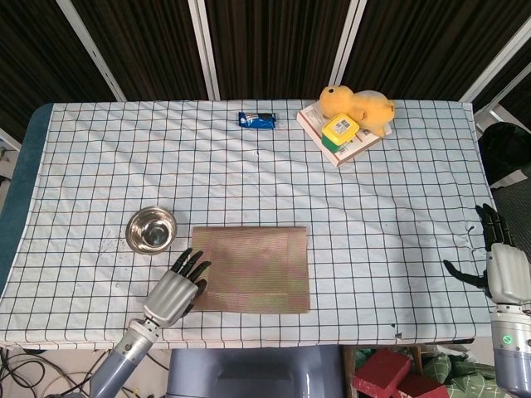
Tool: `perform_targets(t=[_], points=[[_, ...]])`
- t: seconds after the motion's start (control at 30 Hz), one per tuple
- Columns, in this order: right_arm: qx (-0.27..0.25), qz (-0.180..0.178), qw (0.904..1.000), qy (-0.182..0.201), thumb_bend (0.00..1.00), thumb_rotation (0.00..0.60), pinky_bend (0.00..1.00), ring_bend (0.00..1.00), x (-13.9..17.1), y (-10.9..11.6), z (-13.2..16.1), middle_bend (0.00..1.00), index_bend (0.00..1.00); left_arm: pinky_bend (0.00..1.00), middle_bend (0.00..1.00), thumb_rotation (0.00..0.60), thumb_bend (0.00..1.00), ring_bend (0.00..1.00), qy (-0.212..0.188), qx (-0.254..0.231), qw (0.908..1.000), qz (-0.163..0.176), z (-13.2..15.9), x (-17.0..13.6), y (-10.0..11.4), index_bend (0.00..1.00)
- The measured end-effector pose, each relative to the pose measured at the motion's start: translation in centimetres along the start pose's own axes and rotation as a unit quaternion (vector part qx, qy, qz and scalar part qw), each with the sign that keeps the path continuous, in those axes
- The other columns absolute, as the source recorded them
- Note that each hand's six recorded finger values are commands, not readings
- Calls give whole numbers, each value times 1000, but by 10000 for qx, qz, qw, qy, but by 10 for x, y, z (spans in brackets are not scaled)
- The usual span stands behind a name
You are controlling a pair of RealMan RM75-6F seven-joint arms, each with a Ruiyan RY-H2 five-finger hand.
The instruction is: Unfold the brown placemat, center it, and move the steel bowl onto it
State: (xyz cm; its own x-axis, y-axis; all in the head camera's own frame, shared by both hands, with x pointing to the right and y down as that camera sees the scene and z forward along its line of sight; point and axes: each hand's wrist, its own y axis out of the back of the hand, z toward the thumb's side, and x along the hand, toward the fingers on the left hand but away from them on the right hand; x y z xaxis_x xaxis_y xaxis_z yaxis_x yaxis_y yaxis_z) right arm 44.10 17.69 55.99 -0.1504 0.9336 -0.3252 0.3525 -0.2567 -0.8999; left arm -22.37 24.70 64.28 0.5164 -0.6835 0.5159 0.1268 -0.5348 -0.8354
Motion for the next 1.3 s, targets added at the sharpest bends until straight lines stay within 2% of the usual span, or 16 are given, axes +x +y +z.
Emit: perform_targets(t=[0.47,0.87,1.1,1.3], points=[[14,-9,10000,-3,126,600,158,0,0,0,-1,0,0,48,180,600,414,2,-337,-105,9993,76,8,-22,12,566],[35,-7,10000,-22,127,600,158,0,-1,0,-2,0,0,48,186,600,415,12,-275,-313,9990,175,8,-13,17,567],[43,1,10000,-23,127,600,158,0,-1,0,-2,0,0,52,192,600,415,28,85,-751,9963,401,-1,8,29,567],[35,-11,10000,-31,127,600,158,0,-1,0,-2,0,0,52,194,600,415,28,743,-1498,9829,768,-23,41,49,567]])
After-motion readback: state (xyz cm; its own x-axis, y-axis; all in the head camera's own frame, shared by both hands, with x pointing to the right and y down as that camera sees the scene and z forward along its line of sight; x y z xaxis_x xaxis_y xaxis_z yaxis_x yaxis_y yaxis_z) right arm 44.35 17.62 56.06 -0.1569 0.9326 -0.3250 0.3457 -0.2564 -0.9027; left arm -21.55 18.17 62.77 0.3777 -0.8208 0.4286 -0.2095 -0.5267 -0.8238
